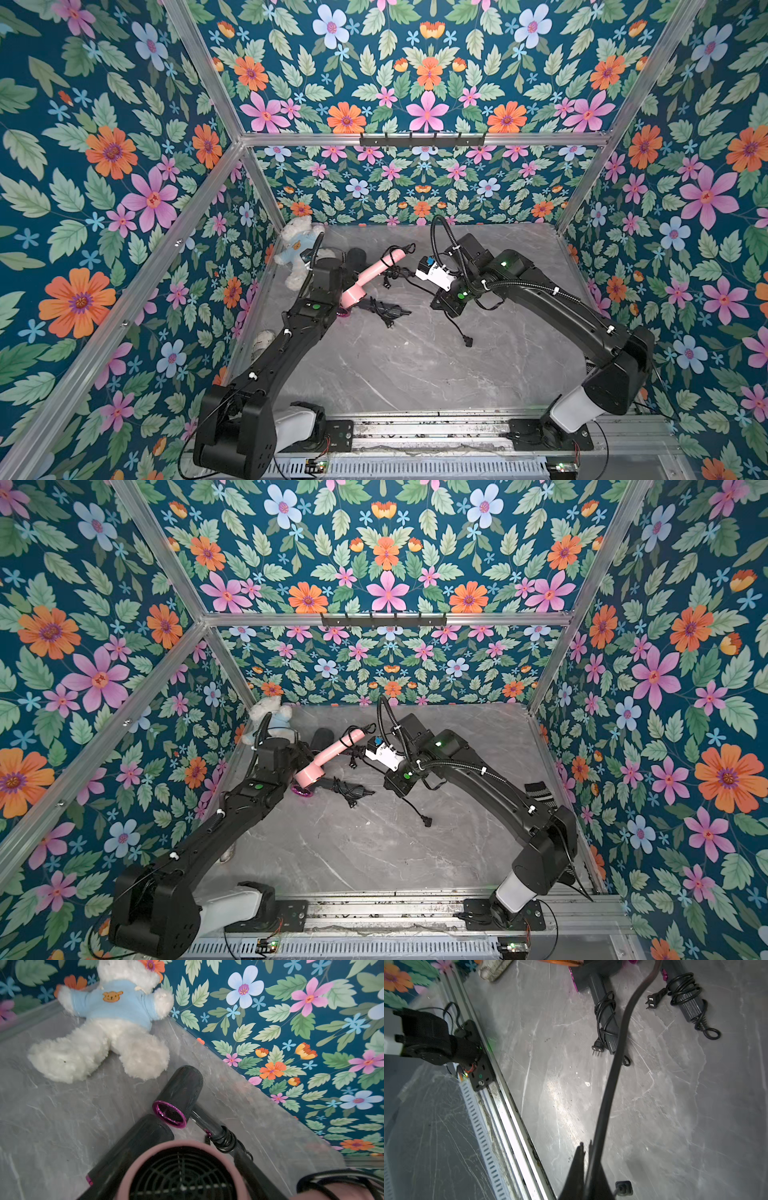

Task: Wrap the cord around the hair dryer
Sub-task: Wrap the power cord around the hair dryer.

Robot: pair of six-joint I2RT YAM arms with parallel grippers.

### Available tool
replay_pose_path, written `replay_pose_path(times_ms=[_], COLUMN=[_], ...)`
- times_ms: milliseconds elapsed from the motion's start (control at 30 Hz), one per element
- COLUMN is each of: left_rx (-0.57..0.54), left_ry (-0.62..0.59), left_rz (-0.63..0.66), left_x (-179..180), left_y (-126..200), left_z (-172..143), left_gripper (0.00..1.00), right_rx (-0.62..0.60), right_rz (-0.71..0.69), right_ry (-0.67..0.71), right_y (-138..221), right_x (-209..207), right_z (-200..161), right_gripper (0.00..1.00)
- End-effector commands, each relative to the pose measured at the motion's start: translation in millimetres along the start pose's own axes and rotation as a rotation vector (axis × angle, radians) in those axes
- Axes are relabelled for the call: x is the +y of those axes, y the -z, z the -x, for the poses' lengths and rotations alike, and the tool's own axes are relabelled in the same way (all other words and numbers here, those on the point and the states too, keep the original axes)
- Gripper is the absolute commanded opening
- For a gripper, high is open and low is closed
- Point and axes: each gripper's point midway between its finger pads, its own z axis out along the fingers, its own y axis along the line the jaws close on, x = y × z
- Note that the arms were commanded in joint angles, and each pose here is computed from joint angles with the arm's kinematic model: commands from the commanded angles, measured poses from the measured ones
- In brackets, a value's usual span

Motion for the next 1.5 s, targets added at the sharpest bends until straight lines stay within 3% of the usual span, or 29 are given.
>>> replay_pose_path(times_ms=[0, 133, 333, 533, 733, 833, 967, 1200, 1300, 1467], left_rx=[-0.114, -0.034, 0.164, 0.359, 0.410, 0.339, 0.259, 0.139, 0.102, 0.149], left_ry=[-0.196, -0.402, -0.663, -0.772, -0.640, -0.549, -0.364, -0.024, 0.055, 0.049], left_rz=[0.176, 0.132, -0.101, -0.399, -0.793, -0.907, -1.001, -0.907, -0.826, -0.685], left_x=[12, -10, -41, -64, -104, -110, -106, -90, -80, -73], left_y=[9, 9, 9, 29, 77, 96, 108, 88, 80, 71], left_z=[22, 7, -39, -91, -107, -89, -59, -32, -22, -14], left_gripper=[0.00, 0.00, 0.00, 0.00, 0.00, 0.00, 0.00, 0.00, 0.00, 0.00], right_rx=[0.138, 0.166, 0.136, 0.119, 0.056, 0.077, 0.045, -0.094, -0.130, -0.208], right_rz=[-0.078, -0.133, -0.121, -0.074, -0.035, -0.085, -0.009, 0.090, 0.124, 0.148], right_ry=[0.066, 0.134, 0.192, 0.194, 0.170, 0.172, 0.131, 0.049, 0.007, -0.063], right_y=[17, 17, 17, 3, -3, -9, -10, -10, -14, -4], right_x=[-7, -22, -36, -52, -69, -81, -74, -53, -46, -44], right_z=[-19, 1, 31, 53, 60, 51, 40, 31, 22, 13], right_gripper=[0.00, 0.00, 0.00, 0.00, 0.00, 0.00, 0.00, 0.00, 0.02, 0.41])
